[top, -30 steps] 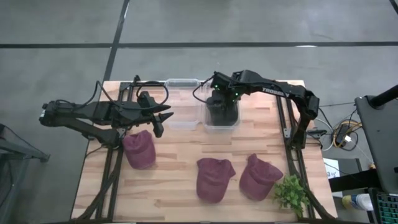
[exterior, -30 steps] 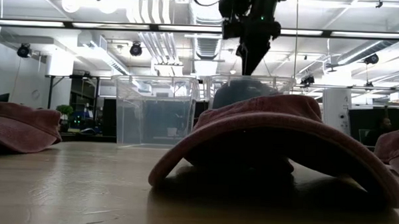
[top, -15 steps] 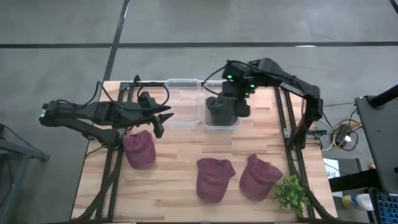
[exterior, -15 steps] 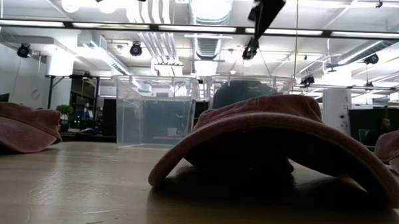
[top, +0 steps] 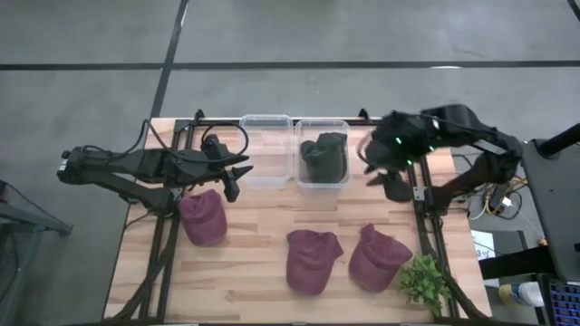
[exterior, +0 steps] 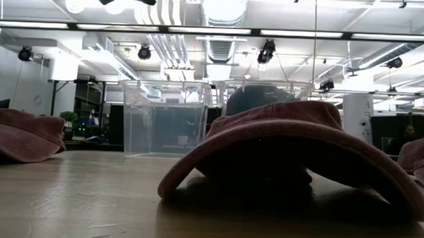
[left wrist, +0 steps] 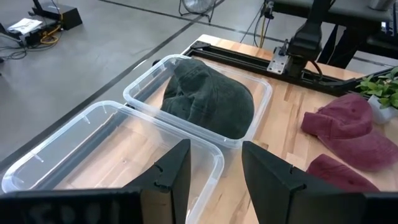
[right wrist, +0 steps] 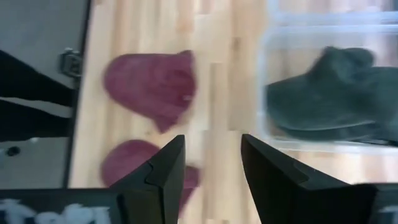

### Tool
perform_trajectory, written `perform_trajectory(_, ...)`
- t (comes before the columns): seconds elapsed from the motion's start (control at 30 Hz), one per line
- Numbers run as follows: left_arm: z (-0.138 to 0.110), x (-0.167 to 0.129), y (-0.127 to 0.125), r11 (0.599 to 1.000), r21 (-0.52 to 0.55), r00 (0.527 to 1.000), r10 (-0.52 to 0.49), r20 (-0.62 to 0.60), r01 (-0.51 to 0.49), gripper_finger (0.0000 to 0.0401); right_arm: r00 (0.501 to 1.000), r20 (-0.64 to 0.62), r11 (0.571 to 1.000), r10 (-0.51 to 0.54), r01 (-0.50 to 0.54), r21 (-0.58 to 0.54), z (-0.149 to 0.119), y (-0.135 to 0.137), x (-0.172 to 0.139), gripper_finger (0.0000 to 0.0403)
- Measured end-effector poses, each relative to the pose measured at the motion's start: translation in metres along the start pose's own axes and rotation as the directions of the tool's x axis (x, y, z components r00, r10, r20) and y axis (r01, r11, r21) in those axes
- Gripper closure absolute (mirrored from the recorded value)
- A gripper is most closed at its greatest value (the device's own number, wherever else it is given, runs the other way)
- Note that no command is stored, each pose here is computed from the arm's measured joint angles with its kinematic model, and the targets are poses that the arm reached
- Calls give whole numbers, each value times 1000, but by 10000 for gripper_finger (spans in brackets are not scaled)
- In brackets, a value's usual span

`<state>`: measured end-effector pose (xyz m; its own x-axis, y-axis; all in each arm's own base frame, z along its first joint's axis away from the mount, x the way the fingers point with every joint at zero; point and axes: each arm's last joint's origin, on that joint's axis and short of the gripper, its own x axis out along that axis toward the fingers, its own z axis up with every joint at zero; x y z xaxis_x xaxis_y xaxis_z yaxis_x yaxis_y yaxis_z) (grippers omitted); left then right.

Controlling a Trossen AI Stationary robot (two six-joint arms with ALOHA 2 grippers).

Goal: Pick & Place hat
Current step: Put the right red cap into the left transparent bin

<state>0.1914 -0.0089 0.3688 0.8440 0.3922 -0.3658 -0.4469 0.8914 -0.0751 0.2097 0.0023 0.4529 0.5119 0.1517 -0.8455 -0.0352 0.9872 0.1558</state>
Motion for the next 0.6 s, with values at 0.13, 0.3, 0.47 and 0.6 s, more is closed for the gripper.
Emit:
perform_trajectory(0.13,0,0,0,1000,1,1000,0,0,0,263,999,3,999,39,-39,20,-11,21,12,262)
perform_trajectory(0.3,0,0,0,1000,2,1000,0,-1,0,263,995,-99,999,13,-7,52,-27,36,44,272)
perform_trajectory(0.47,0,0,0,1000,2,1000,0,0,0,263,965,-262,989,-8,46,139,-46,40,84,275)
perform_trajectory(0.6,0,0,0,1000,2,1000,0,0,0,263,925,-379,972,-12,99,213,-64,37,112,264)
